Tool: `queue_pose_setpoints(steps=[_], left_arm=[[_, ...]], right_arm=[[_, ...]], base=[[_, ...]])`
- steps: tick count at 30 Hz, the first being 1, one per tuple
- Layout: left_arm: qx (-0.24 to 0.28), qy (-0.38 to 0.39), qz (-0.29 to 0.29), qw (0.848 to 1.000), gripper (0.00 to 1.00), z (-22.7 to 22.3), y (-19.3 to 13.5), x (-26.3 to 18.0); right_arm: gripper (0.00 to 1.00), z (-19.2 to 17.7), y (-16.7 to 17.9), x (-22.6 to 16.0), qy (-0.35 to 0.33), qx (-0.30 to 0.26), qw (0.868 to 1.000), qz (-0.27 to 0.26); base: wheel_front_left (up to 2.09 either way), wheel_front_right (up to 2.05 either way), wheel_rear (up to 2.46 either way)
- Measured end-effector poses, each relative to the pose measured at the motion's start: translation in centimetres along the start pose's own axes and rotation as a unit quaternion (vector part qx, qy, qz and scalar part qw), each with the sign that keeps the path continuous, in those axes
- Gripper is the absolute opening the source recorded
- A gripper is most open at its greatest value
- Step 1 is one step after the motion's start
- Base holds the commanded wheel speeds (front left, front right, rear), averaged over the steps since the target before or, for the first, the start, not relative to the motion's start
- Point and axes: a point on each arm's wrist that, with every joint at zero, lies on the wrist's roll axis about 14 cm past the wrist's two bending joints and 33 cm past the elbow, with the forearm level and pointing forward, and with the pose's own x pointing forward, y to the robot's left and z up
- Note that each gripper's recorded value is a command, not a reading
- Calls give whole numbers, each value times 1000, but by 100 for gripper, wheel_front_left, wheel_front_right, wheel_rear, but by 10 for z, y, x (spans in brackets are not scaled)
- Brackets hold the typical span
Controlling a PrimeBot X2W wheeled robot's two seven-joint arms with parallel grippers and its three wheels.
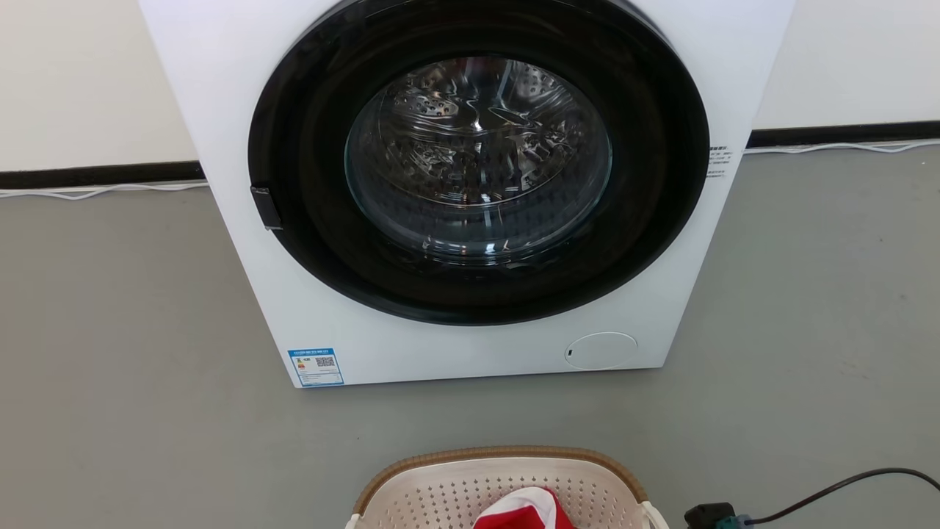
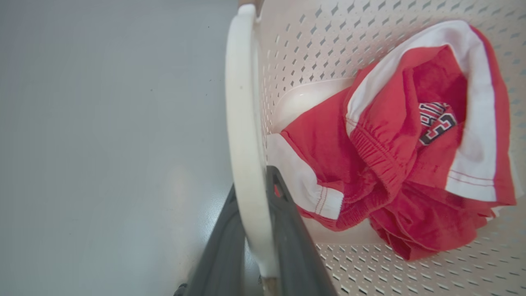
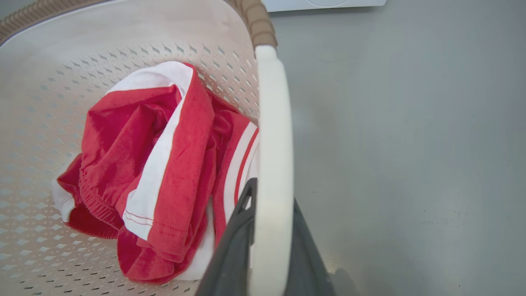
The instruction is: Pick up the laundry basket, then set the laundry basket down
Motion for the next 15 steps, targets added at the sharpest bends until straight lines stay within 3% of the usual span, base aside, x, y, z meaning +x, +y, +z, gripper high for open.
queue_pose_setpoints(steps=[15], left_arm=[[1,8,0,1000,0,-5,0,2]], right_arm=[[0,-5,0,2,7,2,1000,1]], base=[[0,0,0]])
